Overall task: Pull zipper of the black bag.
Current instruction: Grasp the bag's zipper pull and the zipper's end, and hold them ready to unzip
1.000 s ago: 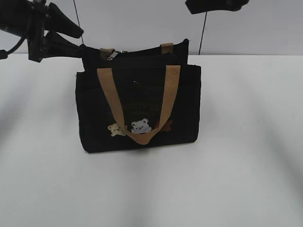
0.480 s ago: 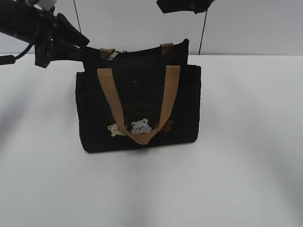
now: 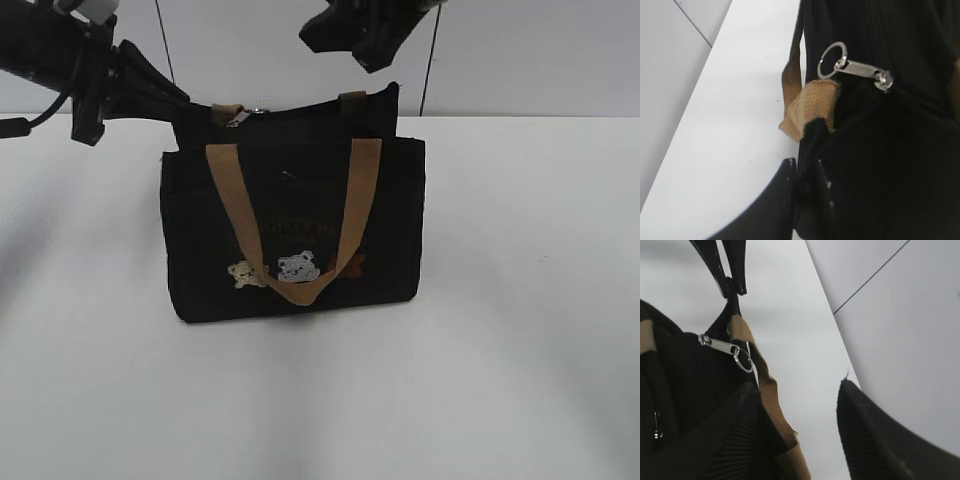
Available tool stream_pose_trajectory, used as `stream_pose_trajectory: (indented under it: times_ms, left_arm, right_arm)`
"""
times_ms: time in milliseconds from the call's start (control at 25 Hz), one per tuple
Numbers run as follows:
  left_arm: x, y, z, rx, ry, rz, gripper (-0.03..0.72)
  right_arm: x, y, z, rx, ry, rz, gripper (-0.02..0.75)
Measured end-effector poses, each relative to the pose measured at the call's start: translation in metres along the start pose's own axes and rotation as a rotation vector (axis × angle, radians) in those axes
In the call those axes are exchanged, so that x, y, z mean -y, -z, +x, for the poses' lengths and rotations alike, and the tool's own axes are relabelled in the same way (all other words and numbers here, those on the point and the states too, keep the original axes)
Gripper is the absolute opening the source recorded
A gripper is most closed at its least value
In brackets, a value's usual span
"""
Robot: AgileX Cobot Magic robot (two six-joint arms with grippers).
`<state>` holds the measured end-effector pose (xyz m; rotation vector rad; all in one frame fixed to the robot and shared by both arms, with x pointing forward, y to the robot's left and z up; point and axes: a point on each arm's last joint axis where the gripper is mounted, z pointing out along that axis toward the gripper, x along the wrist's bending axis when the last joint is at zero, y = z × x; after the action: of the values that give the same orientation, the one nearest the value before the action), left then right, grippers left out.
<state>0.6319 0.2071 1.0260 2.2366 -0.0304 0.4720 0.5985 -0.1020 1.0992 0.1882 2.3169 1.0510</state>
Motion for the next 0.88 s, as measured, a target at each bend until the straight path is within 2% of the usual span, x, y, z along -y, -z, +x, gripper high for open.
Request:
stream_pose_trajectory:
  times_ms: [160, 480, 880]
  left_arm:
    - [0.0, 0.0, 0.0, 0.005, -0.005, 0.005, 0.052]
    - [0.0, 0.0, -0.001, 0.009, -0.007, 0.004, 0.052]
    - [0.0, 0.0, -0.001, 0.012, -0.01, 0.005, 0.052]
  right_arm:
    - [0.009, -0.017, 0.005, -0.029, 0.081, 0.023, 0.376]
    - [0.015, -0.056, 0.034, -0.136, 0.255, 0.037, 0.35]
    - [0.026, -0.072, 0.033, -0.093, 0.259, 0.063, 0.347]
